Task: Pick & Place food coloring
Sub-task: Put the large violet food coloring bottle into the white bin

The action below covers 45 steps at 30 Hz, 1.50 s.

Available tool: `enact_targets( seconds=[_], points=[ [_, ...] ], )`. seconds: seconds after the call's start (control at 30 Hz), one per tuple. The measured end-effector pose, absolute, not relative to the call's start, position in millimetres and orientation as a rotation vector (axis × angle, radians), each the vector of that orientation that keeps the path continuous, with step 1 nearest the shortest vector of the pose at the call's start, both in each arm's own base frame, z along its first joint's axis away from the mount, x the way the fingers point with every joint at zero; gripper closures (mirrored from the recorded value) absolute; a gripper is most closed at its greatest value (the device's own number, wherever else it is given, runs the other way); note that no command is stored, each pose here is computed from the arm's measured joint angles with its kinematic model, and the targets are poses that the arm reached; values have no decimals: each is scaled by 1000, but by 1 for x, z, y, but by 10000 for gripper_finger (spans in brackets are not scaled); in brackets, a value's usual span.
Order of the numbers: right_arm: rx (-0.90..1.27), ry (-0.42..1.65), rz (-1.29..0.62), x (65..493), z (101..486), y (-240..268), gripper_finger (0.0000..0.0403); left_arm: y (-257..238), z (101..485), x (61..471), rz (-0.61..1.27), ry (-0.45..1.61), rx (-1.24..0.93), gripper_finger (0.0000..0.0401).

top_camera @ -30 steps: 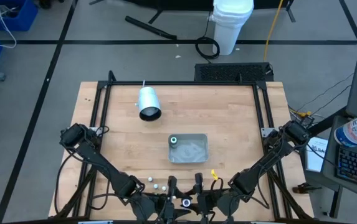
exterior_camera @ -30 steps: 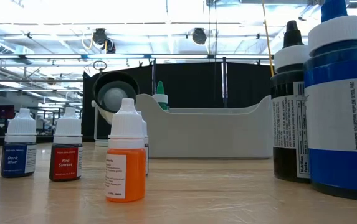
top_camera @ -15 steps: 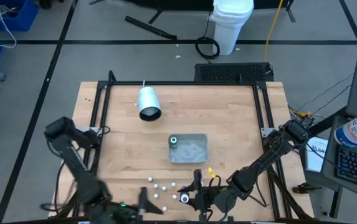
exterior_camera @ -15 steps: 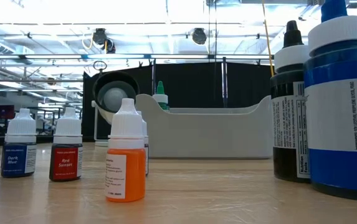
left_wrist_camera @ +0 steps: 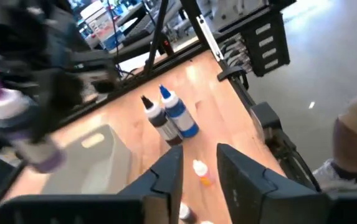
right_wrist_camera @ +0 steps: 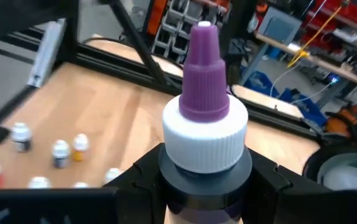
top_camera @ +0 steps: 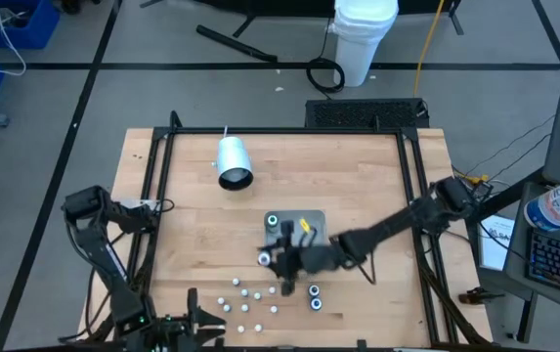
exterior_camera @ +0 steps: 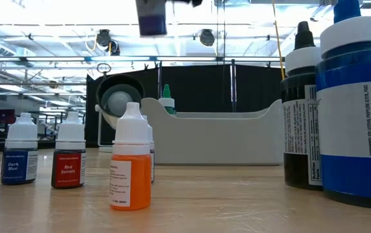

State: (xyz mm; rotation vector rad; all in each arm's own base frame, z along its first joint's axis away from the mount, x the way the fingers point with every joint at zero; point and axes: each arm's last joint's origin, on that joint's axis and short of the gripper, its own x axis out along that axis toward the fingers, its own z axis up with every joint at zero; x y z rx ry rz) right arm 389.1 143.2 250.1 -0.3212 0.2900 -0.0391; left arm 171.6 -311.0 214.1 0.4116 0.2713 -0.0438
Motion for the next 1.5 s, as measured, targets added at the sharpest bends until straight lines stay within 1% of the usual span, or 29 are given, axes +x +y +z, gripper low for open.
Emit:
enact_targets(
  seconds=[0.1,0.27,0.5,0.6,0.73,0.9,1.07,1.17,1.27,1.5],
  points=[
    [-292,299,-17,399,250,116,270,-306,198,164,-56,248,369,315],
    [-204,343,38,406,246,87,272,-301,186,157,-72,232,330,323],
    [-210,383,66,405,242,84,274,-300,183,155,-77,237,347,323],
    [-211,350,60,403,236,82,274,-300,183,156,-72,238,346,323],
    [-167,258,19,386,221,69,274,-299,183,157,-70,239,342,323],
    [-95,117,-30,352,213,57,275,-300,183,157,-70,235,334,323],
    [-90,135,-41,331,218,59,275,-299,184,160,-65,234,346,323],
    [-90,145,-21,326,217,64,275,-297,184,163,-54,235,355,323],
    [-102,179,-43,321,214,65,275,-295,184,167,-43,236,351,323],
    [-57,215,-95,313,188,51,275,-290,183,178,-59,258,342,323]
  ],
)
